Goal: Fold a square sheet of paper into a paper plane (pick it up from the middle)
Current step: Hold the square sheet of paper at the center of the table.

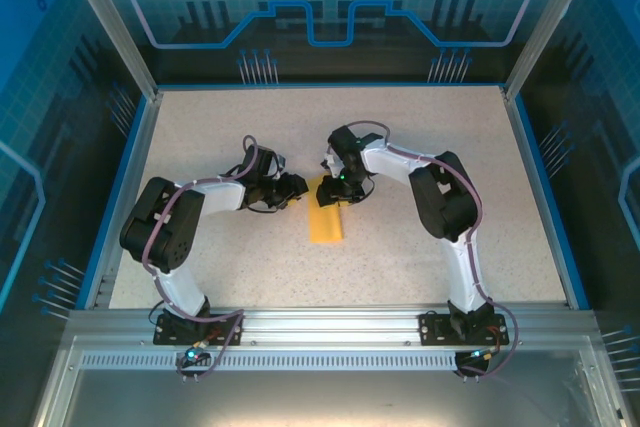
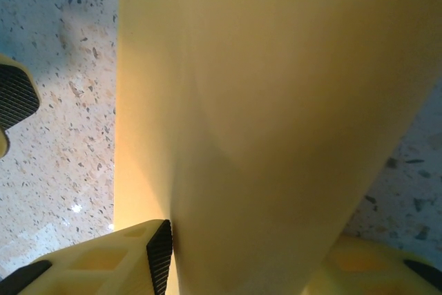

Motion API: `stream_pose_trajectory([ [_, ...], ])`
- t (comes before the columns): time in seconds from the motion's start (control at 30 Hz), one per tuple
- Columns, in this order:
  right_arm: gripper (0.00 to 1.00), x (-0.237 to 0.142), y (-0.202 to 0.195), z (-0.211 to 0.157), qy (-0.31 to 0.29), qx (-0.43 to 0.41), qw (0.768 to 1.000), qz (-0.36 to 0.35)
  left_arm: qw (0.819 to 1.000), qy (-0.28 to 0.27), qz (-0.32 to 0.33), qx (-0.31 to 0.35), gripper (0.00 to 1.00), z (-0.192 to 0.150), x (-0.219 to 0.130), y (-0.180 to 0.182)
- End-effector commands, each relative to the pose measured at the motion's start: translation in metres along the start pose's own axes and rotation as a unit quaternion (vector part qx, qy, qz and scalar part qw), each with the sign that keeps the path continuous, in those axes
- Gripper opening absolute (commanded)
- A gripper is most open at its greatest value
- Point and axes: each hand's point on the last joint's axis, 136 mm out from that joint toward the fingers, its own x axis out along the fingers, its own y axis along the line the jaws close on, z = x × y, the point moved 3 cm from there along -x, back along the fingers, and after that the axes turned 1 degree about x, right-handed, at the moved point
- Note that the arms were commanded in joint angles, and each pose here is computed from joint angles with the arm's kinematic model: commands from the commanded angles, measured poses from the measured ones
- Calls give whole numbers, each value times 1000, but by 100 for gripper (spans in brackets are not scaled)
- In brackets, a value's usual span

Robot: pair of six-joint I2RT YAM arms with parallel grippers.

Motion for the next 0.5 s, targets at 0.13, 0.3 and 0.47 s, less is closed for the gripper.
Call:
stream_pose_trajectory([
  [0.13,49,58,-49,-32,75,19,992,-104,1000,10,-5,-7,35,2,7,-7],
  [0.3,49,59,-50,-31,74,27,991,-106,1000,16,-16,-10,28,2,9,-10],
  [0.47,48,58,-50,-31,74,30,991,-106,999,30,-27,-15,12,1,14,-13],
])
